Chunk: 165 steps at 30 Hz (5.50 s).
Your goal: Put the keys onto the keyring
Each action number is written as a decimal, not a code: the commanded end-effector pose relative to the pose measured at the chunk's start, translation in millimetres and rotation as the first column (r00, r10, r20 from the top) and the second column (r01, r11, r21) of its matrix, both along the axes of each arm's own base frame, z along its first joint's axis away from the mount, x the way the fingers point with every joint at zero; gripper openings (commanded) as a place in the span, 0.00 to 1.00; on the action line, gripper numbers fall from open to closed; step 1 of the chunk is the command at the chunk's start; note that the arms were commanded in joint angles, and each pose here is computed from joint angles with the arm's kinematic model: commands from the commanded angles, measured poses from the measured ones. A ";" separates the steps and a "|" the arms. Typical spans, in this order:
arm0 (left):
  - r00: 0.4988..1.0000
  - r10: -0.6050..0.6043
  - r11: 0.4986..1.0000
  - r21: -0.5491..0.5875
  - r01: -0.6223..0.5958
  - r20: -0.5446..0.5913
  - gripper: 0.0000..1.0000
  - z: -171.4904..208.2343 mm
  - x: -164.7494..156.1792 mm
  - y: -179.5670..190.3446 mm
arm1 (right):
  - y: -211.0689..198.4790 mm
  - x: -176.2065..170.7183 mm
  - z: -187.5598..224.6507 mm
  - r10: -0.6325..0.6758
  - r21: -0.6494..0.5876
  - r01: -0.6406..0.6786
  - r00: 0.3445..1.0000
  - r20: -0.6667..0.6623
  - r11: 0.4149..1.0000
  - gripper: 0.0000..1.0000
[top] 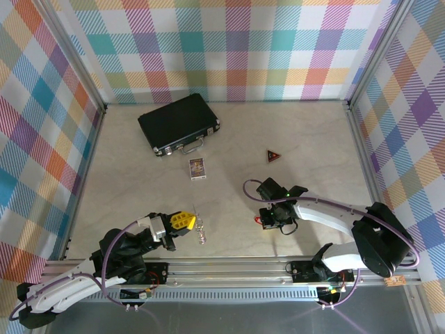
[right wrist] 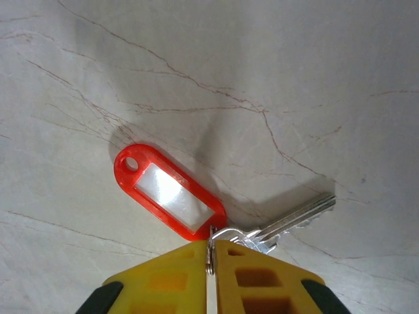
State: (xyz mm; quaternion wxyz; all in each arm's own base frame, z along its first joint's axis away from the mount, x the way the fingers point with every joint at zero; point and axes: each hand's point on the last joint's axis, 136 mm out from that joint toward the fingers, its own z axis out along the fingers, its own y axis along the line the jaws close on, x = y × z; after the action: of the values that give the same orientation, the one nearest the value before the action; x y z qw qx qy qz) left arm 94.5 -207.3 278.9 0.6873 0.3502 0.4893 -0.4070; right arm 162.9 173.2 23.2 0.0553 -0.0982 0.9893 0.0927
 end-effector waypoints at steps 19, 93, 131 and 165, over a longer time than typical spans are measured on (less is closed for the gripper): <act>1.000 -0.025 0.997 0.071 0.026 -0.017 0.00 8.1 2.0 -16.0 | 25.4 8.1 48.5 0.162 0.097 -0.184 0.966 0.200 0.978 0.00; 0.977 -0.204 0.959 0.188 0.211 -0.054 0.00 57.7 -20.0 -43.1 | 136.6 -84.4 291.3 0.528 0.062 -0.965 0.192 0.828 0.254 0.00; 0.985 -0.154 0.970 0.178 0.165 -0.073 0.00 48.2 -9.4 -44.6 | 149.0 -85.8 306.1 0.459 -0.036 -0.959 0.102 0.882 0.283 0.00; 0.988 -0.110 0.981 0.148 0.126 -0.107 0.00 49.1 0.9 -46.2 | 150.8 -74.9 301.1 0.448 -0.100 -0.939 0.062 0.892 0.329 0.00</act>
State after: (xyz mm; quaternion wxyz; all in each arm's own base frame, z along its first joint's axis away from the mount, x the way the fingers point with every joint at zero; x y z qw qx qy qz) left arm 96.1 -256.1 315.9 0.5920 0.4263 0.5452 -0.4130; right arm 90.0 319.5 321.9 0.4599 -0.5945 0.5804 0.3133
